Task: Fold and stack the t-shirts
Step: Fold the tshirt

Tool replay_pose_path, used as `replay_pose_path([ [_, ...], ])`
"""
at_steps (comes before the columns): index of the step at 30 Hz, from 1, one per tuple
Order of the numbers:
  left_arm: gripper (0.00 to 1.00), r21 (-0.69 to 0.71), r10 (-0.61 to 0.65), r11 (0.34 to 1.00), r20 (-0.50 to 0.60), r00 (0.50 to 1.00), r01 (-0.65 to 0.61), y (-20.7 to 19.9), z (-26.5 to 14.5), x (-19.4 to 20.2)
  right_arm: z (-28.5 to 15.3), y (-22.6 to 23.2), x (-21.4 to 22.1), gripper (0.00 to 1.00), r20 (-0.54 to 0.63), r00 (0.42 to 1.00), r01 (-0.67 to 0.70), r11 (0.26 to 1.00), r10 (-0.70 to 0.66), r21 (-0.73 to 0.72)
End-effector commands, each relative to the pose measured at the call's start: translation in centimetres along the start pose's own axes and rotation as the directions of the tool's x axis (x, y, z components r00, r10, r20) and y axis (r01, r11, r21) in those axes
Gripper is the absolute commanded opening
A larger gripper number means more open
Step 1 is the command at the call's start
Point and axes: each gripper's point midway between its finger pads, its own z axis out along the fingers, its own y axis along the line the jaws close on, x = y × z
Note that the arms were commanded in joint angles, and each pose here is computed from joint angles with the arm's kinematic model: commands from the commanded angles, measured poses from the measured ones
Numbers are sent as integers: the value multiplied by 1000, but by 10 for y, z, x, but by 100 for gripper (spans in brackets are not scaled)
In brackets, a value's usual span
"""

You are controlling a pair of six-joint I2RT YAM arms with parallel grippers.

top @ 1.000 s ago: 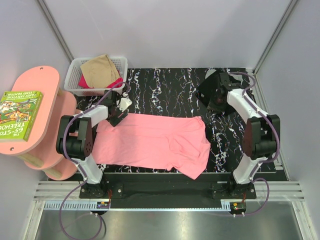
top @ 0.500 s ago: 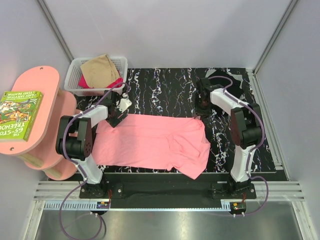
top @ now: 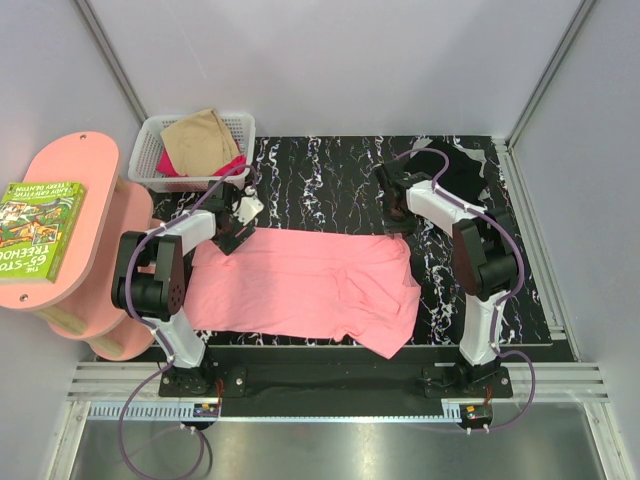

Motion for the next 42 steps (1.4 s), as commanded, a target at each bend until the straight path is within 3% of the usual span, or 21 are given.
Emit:
replay_pose_path([
  [1,76,47,-2,999,-17,1000,2,-11,-4,11,-3,-17,-15,32,57,998,16,994,-22,109],
  [5,76,45,-2,999,-14,1000,3,-12,-5,11,-4,-20,-19,18,74,997,4,992,-13,128],
  [7,76,46,1,999,-15,1000,-1,-12,-6,12,-6,-19,-20,1,79,997,-6,992,-4,126],
  [8,76,43,1,999,-14,1000,0,-11,-6,11,-6,-19,-20,0,77,997,-6,992,-3,124],
  [19,76,38,10,999,-24,1000,-9,-12,-1,15,-18,-13,-13,0,84,996,-41,998,36,54],
  [20,76,42,11,999,-25,1000,-10,-13,-1,15,-20,-10,-13,21,80,996,-39,999,36,35],
  [21,75,41,10,999,-24,1000,-9,-12,-1,15,-19,-8,-12,28,76,996,-39,999,37,26],
  [24,75,38,9,999,-19,1000,-8,-11,-3,13,-17,-2,-13,37,65,998,-27,1000,27,0],
  [36,75,40,8,999,-21,1000,-7,-12,-3,14,-12,7,-23,34,65,998,-13,1000,15,-28],
  [42,75,34,9,999,-22,1000,-8,-11,-4,14,0,12,-24,22,45,999,-1,1000,3,-31],
])
